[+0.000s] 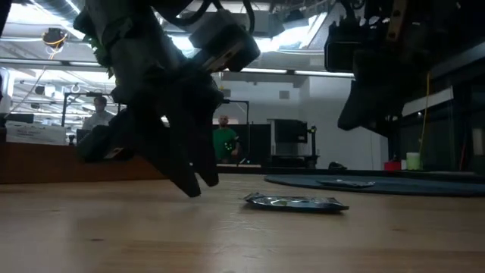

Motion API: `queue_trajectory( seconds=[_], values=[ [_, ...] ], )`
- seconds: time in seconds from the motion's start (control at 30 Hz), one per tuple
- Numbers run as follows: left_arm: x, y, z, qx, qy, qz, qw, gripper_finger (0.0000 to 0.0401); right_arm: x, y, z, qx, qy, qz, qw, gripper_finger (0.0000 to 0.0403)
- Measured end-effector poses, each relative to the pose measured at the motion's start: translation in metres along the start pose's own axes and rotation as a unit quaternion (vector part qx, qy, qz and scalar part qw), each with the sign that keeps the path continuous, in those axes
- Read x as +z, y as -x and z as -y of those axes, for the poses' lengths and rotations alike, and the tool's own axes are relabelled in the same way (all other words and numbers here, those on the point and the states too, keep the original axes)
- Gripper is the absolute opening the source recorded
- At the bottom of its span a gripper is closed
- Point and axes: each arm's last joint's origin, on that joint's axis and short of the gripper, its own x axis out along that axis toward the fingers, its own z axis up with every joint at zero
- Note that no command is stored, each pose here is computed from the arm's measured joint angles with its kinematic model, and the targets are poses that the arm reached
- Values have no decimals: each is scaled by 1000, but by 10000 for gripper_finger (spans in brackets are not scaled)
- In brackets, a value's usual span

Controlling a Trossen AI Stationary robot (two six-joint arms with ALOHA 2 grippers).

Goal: Pick & Place Tea
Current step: Put the black tea bag into the middle section of the wooden organizer

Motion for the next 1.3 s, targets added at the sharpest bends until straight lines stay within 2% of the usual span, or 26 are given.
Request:
queue_trajectory(
  seconds=[0.17, 0.53, 0.77, 1.07, 1.3],
  values=[
    [-6, -1, 0, 0, 17, 15, 1000, 75, -9, -14, -1, 2, 7, -14, 1000, 7],
    [-3, -1, 0, -3, 46, 59, 997, 75, -17, -33, -2, 22, 3, -21, 1000, 8],
    [7, -13, 7, -56, 57, 58, 995, 75, -20, -45, -1, 41, 4, -37, 998, 8],
    [17, -18, 1, -34, 40, 50, 997, 75, -12, -47, -11, 55, 19, -28, 998, 9],
    [17, -18, 1, -34, 40, 49, 997, 75, -16, -47, -6, 33, 24, -49, 998, 9]
  ],
)
